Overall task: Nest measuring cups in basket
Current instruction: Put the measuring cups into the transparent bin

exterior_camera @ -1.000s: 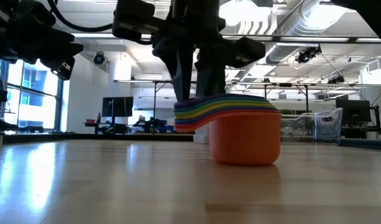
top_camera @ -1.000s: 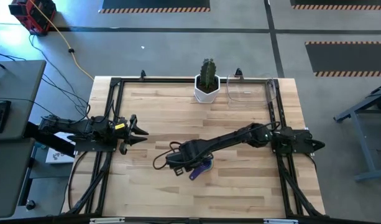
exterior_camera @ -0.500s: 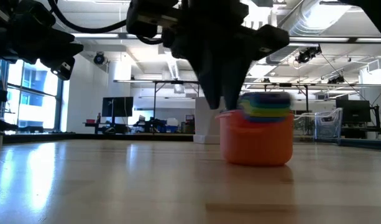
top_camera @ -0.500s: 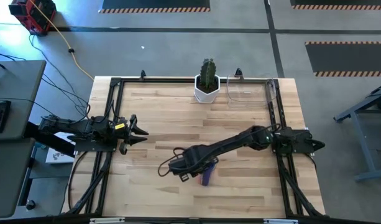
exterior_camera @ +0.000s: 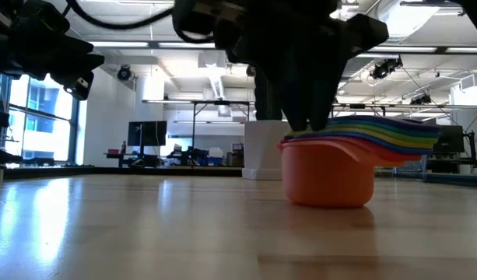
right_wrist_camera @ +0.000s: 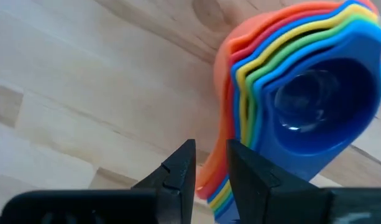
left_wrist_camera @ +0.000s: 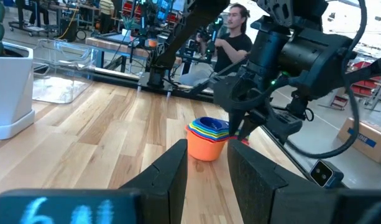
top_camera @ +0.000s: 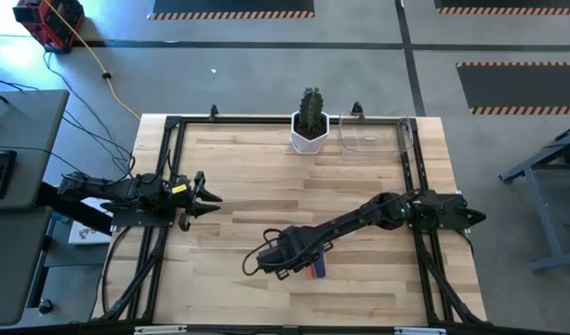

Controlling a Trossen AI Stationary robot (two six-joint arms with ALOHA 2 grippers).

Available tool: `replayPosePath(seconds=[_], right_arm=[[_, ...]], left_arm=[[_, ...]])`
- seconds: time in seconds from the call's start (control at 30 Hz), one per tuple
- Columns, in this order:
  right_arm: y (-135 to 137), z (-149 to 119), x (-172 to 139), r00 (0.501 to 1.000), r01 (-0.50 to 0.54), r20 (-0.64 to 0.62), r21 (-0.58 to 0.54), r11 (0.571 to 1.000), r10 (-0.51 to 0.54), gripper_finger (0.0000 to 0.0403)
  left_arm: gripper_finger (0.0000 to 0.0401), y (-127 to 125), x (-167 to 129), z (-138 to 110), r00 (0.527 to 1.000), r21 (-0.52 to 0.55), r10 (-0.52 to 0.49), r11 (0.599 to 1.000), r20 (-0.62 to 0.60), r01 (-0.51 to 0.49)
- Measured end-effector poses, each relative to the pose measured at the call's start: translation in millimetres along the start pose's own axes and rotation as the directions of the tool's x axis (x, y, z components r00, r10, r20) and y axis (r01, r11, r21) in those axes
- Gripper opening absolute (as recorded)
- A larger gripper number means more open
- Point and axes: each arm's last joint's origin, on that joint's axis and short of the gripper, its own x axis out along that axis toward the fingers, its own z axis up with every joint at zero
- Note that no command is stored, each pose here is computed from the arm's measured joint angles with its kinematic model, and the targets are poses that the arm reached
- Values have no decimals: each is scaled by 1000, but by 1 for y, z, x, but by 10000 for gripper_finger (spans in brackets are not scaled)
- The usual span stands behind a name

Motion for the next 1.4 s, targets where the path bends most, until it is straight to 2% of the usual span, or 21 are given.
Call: replayPosePath(seconds=[0.2, 0.37, 0.67, 0.8, 1.03, 1.23, 1.4], right_arm=[[7, -6, -21, 993, -90, 72, 12, 996, 89, 82], [3, -17, -39, 982, -151, 131, 112, 982, 136, 82], [0, -57, -46, 970, -173, 210, 261, 950, 119, 96], [-2, -76, -44, 970, -159, 227, 297, 941, 92, 132], [-7, -103, -40, 969, -128, 244, 320, 939, 49, 223], [-9, -113, -28, 959, -122, 285, 370, 921, 13, 298], [-9, -115, -28, 955, -132, 296, 377, 917, 15, 342]], left_arm=[[103, 0, 0, 0, 1000, 0, 0, 1000, 0, 0], [103, 0, 0, 0, 1000, 0, 0, 1000, 0, 0], [103, 0, 0, 0, 1000, 0, 0, 1000, 0, 0], [103, 0, 0, 0, 1000, 0, 0, 1000, 0, 0], [103, 0, 0, 0, 1000, 0, 0, 1000, -1, 0], [103, 0, 0, 0, 1000, 0, 0, 1000, -1, 0], [103, 0, 0, 0, 1000, 0, 0, 1000, -1, 0]])
